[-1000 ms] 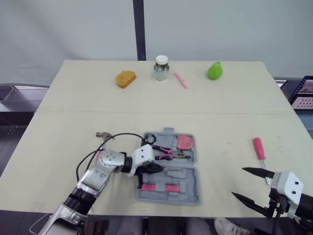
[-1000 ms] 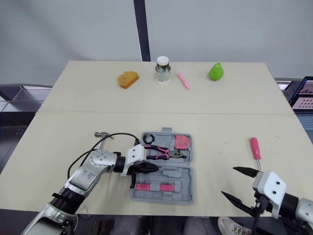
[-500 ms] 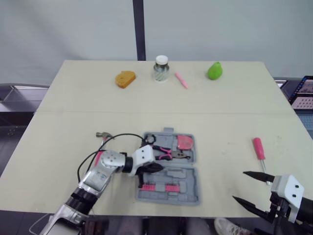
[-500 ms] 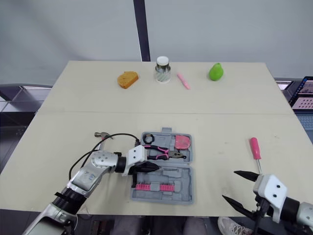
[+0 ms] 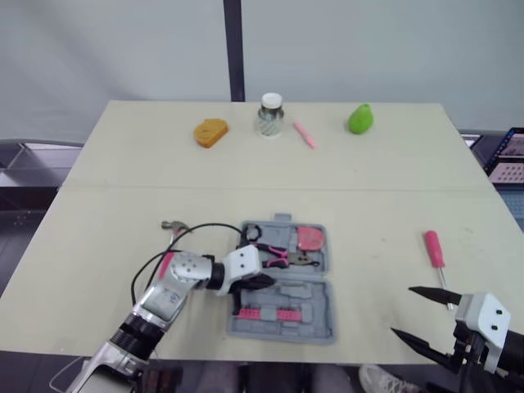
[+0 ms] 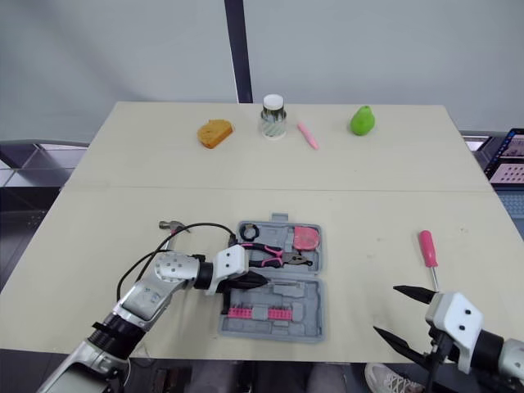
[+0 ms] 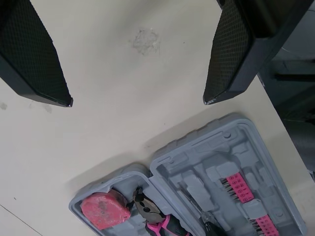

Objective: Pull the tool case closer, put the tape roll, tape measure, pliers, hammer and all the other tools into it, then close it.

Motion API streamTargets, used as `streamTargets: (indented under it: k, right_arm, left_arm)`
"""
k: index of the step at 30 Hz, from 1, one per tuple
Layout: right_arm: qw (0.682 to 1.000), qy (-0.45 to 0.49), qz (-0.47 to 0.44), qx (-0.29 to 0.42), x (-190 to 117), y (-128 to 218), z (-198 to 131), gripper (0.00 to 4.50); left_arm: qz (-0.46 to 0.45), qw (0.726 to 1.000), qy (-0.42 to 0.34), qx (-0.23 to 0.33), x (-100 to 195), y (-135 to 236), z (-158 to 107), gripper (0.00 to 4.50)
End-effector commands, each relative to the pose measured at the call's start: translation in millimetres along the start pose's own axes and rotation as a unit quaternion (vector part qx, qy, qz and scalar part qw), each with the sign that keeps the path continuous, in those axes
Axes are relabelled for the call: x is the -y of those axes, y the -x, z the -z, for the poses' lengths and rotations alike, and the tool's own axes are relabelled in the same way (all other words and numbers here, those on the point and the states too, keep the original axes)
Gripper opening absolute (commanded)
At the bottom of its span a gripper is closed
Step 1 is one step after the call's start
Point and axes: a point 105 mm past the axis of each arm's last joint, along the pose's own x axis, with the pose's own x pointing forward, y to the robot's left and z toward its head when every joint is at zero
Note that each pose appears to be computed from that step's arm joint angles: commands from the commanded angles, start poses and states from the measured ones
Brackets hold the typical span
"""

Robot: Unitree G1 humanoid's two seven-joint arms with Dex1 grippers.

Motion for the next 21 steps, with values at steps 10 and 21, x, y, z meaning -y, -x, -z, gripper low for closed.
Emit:
streamTargets:
  k: [10,21]
  right_arm:
    - [1.000,0.009,0.012,0.002,1.8,5.0,-6.3,4.50]
    - [1.000,0.008,0.014,0.003,1.8,5.6,-7.1,4.50]
  left_arm:
    - [0.024,0.997,0.026,-0.063,14.1,-11.8,28.0,0.02]
    - [0.032,0.997,0.026,-0.072,19.2,-15.1,33.2,0.02]
